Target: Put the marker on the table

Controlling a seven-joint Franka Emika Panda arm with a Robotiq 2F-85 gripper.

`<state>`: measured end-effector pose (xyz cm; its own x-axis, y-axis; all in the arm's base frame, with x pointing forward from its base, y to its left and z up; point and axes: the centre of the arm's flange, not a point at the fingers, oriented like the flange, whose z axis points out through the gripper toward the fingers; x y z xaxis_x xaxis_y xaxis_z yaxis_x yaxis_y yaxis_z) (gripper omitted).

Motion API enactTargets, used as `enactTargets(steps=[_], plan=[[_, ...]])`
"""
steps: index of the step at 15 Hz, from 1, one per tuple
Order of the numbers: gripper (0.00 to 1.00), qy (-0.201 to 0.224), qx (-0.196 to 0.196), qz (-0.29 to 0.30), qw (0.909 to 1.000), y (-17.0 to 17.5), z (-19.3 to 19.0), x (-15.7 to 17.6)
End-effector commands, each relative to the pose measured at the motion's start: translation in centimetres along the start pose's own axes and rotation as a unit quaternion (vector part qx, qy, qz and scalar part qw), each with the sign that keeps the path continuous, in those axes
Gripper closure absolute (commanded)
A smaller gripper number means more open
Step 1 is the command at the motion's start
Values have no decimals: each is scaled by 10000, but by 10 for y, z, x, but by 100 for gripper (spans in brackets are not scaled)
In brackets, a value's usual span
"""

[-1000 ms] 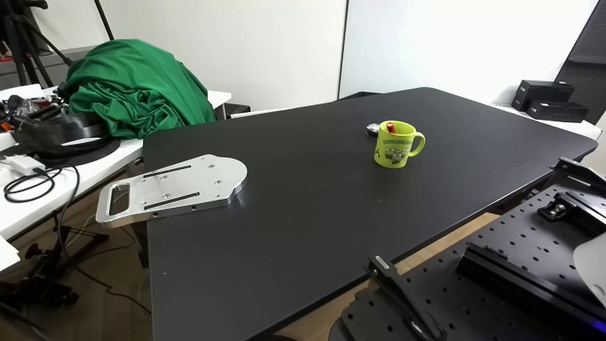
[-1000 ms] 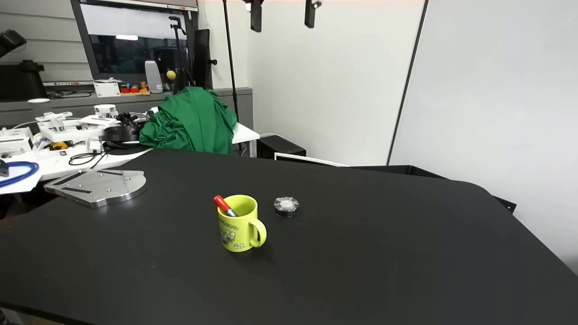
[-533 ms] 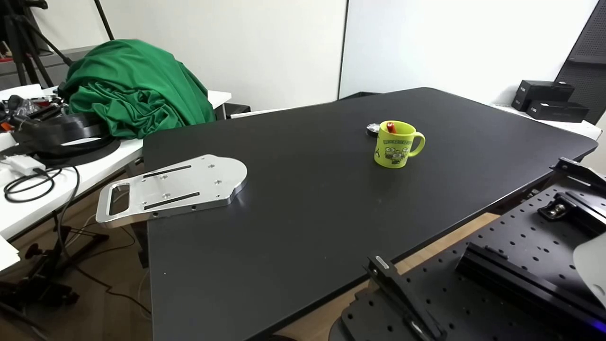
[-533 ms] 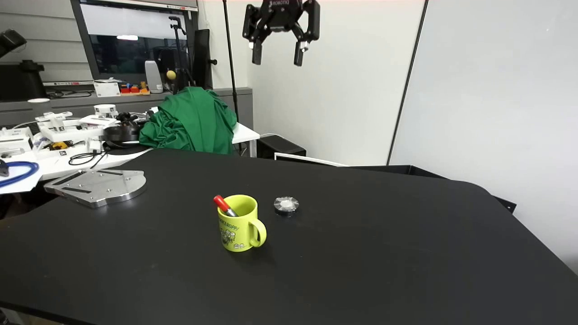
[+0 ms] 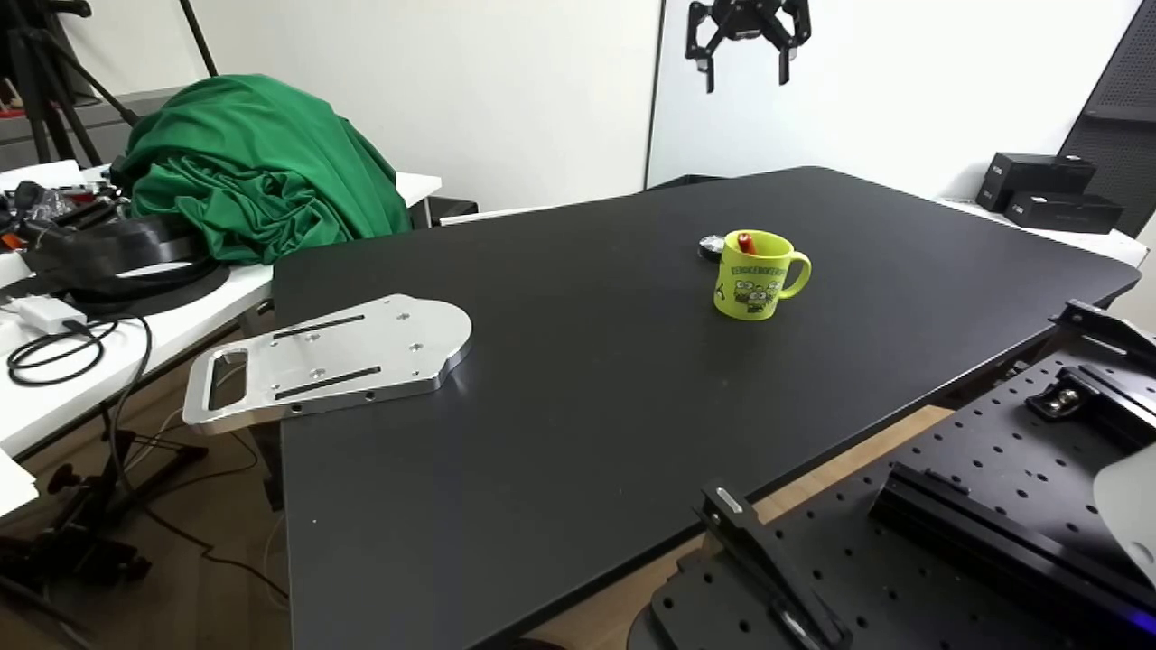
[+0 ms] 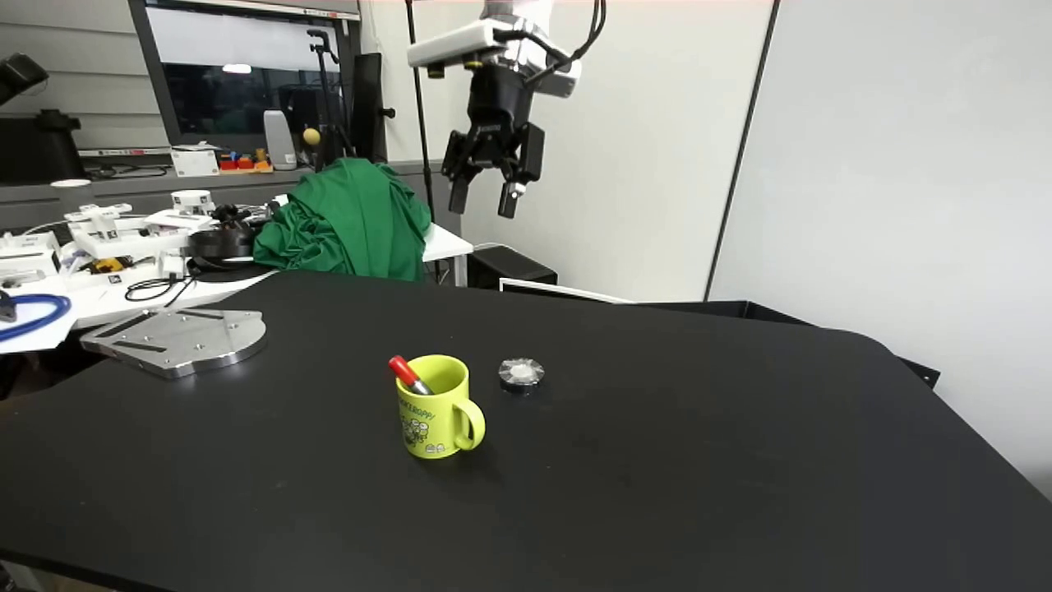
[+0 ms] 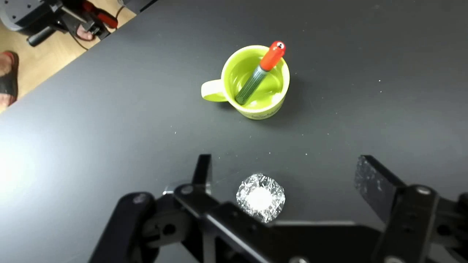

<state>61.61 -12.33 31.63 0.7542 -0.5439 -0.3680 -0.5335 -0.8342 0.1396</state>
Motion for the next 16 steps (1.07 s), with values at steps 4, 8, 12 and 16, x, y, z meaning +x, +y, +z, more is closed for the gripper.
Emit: enactTargets(steps=[4, 8, 12, 16], plan=[[0, -1240, 31, 1131, 9858, -41, 47, 3], [0, -1969, 118, 1420, 9700, -34, 76, -7], [0, -2100, 195, 1151, 9707, -31, 86, -7], [0, -2206, 326, 1076, 9689, -24, 91, -3]])
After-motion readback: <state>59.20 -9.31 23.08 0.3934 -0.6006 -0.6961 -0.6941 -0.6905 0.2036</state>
